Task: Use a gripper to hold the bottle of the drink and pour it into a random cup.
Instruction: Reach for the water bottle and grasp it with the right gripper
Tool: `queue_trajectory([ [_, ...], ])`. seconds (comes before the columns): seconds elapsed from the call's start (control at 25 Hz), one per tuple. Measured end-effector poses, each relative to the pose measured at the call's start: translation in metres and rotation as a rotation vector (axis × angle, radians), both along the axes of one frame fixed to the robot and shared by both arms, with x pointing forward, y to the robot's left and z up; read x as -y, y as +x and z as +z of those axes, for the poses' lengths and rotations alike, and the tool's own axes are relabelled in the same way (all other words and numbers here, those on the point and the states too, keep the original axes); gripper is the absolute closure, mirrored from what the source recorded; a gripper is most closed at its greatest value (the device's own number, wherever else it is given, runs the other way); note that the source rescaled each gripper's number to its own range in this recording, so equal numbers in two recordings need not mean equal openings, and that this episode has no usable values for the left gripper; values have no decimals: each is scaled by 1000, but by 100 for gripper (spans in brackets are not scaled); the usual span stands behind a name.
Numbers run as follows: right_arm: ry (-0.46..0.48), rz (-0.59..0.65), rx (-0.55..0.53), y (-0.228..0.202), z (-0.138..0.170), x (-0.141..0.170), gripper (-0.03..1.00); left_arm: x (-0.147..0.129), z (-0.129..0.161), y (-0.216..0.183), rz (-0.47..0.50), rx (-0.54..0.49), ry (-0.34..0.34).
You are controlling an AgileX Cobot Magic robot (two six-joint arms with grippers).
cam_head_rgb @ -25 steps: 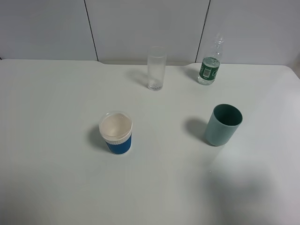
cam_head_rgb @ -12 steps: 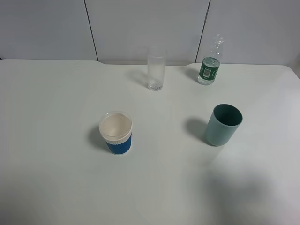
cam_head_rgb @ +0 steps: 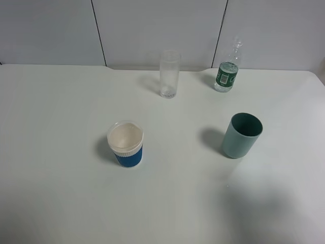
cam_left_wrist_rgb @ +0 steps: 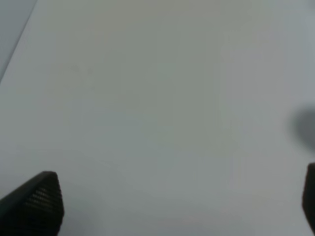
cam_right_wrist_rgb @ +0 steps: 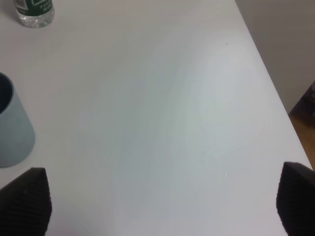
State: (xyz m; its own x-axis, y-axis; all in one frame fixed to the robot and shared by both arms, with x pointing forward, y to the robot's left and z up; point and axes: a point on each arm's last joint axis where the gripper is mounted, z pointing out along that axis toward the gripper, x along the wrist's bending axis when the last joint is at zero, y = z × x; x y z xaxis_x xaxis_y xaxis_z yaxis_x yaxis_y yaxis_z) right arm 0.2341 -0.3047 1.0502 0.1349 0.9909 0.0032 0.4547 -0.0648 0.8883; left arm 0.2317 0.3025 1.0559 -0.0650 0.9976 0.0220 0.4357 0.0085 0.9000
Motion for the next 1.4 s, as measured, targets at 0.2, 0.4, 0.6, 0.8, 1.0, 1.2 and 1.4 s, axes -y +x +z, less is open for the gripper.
queue_trajectory([
  [0.2,0,0,0,0,0,0,-3,0,0,0,0,0,0],
  [0.4,0,0,0,0,0,0,-3,0,0,0,0,0,0],
  [0.6,0,0,0,0,0,0,-3,0,0,0,0,0,0],
  [0.8,0,0,0,0,0,0,-3,0,0,0,0,0,0],
  [1.0,-1,2,0,0,0,0,-3,0,0,0,1,0,1],
  [1.2,-13,11,-8,1,0,0,-3,0,0,0,1,0,2],
  [1.4,-16,32,-112,17,-1,-1,-3,0,0,0,1,0,2],
])
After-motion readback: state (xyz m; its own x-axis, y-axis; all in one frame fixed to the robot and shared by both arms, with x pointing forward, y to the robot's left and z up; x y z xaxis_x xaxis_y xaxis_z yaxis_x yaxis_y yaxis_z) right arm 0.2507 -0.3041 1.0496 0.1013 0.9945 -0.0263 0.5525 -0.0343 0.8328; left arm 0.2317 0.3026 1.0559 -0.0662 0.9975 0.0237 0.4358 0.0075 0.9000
